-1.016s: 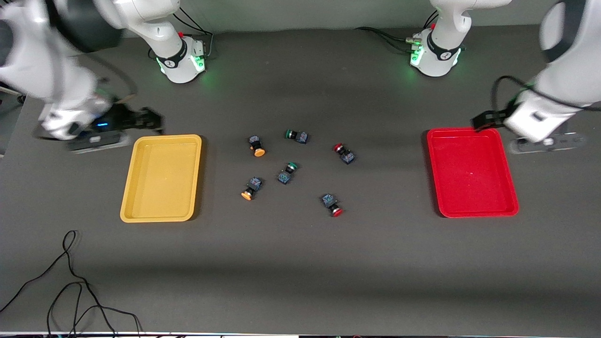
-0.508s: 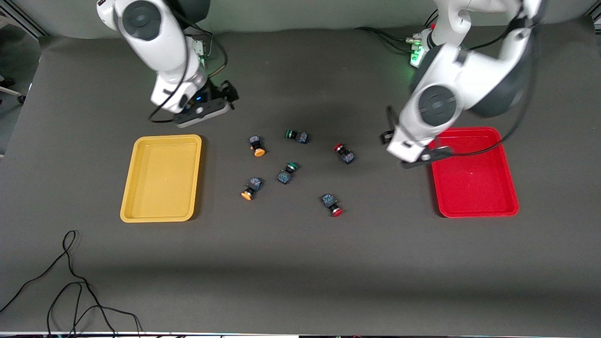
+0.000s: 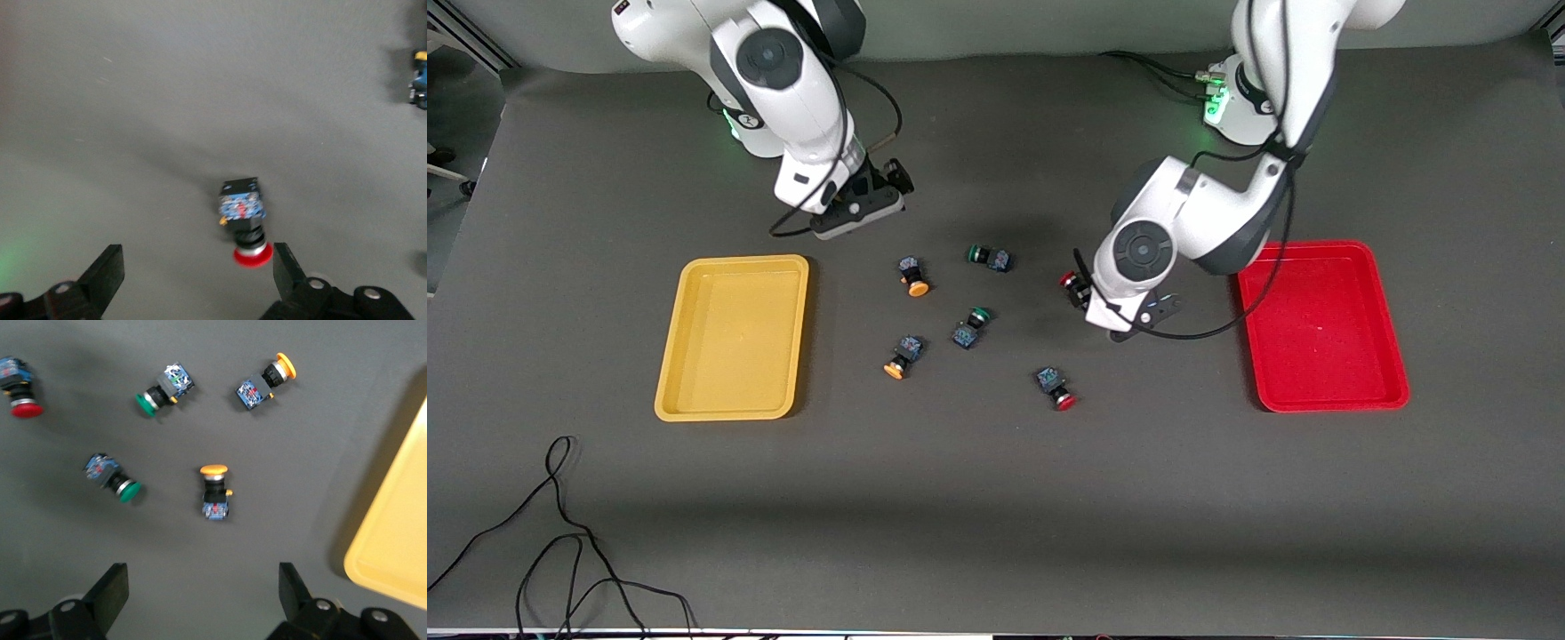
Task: Place red and yellow buttons in trays
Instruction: 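Grasp the red button with the left gripper and carry it to the red tray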
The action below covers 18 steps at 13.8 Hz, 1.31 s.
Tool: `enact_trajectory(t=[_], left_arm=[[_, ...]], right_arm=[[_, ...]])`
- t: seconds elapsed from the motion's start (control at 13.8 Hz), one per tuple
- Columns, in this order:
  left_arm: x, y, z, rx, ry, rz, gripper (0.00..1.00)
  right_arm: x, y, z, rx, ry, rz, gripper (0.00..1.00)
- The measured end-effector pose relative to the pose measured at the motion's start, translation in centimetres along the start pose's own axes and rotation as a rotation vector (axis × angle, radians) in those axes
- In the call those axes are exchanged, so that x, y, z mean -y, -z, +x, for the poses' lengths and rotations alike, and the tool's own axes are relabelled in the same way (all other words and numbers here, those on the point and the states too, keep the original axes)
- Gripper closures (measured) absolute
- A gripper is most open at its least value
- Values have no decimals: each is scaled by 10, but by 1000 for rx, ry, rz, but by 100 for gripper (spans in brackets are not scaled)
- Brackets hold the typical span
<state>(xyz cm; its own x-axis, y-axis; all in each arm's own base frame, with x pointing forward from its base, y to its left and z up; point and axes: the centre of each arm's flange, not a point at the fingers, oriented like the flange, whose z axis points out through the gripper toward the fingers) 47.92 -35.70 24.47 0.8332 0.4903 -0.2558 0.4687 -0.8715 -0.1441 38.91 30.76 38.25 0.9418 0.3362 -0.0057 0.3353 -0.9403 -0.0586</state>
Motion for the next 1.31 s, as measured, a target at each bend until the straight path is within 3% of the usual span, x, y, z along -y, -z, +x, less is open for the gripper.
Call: enact_trajectory(t=[0.22,0.51,0.58,0.8,0.94,1.09,1.31], left_arm=[[-11,-48,-1,14,46,-17,2],[-23,-83,-10,4,75,-33,8],[-23,-82,-9,2,76,-36,14],[-22,-71,-6,-3,83,-46,51],[-17,-61,2,-4,97,-48,57],[-5,-35,16,16,106,-21,57],[46,38,59,68,-6,31,57]], right_arm=[[-9,-72,-5,-36,-11,-1,0],[-8,-154,-1,-42,-5,-11,0],[-6,-171,-3,-36,0,-15,0],[-7,-197,-5,-18,2,-24,0],[-5,-203,-7,-16,6,-25,4],[0,-208,-8,-20,18,-25,25],[2,-209,-4,-28,14,-22,56]])
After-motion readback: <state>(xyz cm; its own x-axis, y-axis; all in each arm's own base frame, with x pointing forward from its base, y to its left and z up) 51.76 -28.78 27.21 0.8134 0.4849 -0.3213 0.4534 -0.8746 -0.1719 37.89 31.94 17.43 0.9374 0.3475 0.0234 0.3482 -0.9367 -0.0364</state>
